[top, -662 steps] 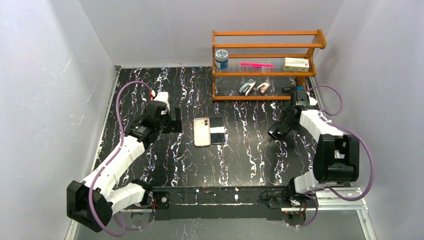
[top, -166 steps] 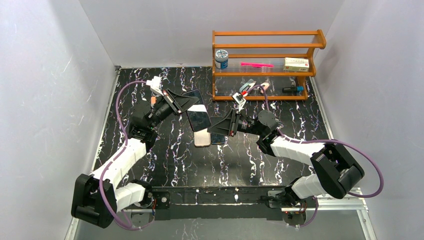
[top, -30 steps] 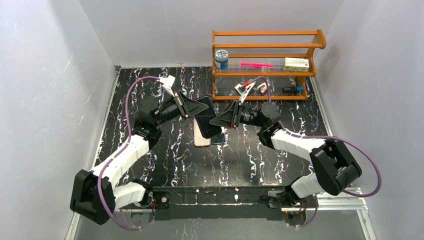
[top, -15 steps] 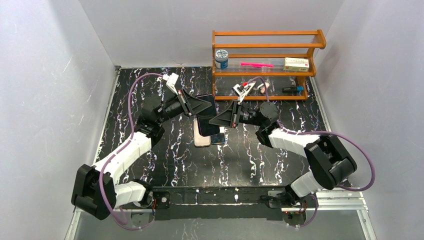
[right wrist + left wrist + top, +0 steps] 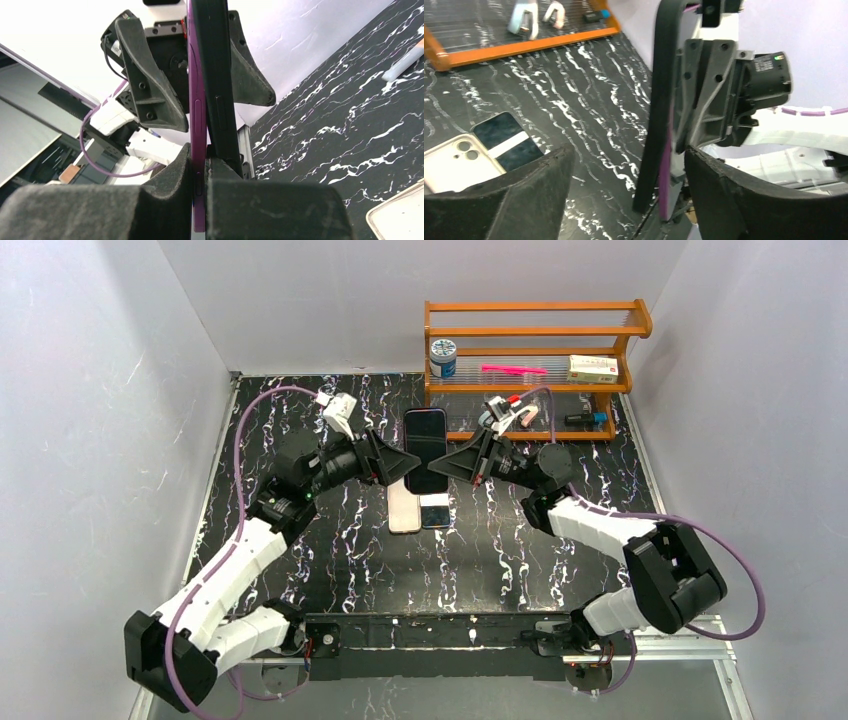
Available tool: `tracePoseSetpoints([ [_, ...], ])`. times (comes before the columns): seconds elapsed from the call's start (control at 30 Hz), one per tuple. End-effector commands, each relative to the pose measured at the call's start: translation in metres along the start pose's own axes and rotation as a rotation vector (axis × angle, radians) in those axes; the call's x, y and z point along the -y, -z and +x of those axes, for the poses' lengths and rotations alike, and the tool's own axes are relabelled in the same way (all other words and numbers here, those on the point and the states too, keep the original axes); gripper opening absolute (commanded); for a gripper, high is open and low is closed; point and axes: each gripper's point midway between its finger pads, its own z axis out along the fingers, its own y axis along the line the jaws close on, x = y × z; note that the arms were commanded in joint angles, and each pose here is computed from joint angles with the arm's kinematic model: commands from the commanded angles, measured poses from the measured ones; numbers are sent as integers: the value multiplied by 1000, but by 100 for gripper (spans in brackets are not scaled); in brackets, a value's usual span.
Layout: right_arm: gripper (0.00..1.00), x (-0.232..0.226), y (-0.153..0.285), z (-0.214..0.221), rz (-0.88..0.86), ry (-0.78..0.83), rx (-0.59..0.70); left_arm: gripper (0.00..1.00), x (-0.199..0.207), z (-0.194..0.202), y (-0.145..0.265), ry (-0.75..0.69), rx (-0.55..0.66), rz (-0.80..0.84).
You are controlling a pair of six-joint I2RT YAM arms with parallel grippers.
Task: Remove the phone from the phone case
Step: Remove the phone case from the phone.
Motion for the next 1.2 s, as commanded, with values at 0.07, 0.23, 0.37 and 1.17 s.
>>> tracePoseSetpoints([
  [0.07, 1, -40, 9, -29, -78, 129, 116, 94, -23, -3, 25, -100, 38, -172],
  [0.23, 1, -44, 14, -33, -72, 147, 128, 98, -26, 5, 31, -118, 23, -173],
  [0.37, 1, -47, 15, -32, -78, 156, 126, 98, -24, 14, 32, -131, -1, -141],
  [1.17, 1, -48, 16, -28, -87, 161, 108, 98, 15, 21, 13, -37, -39, 128],
])
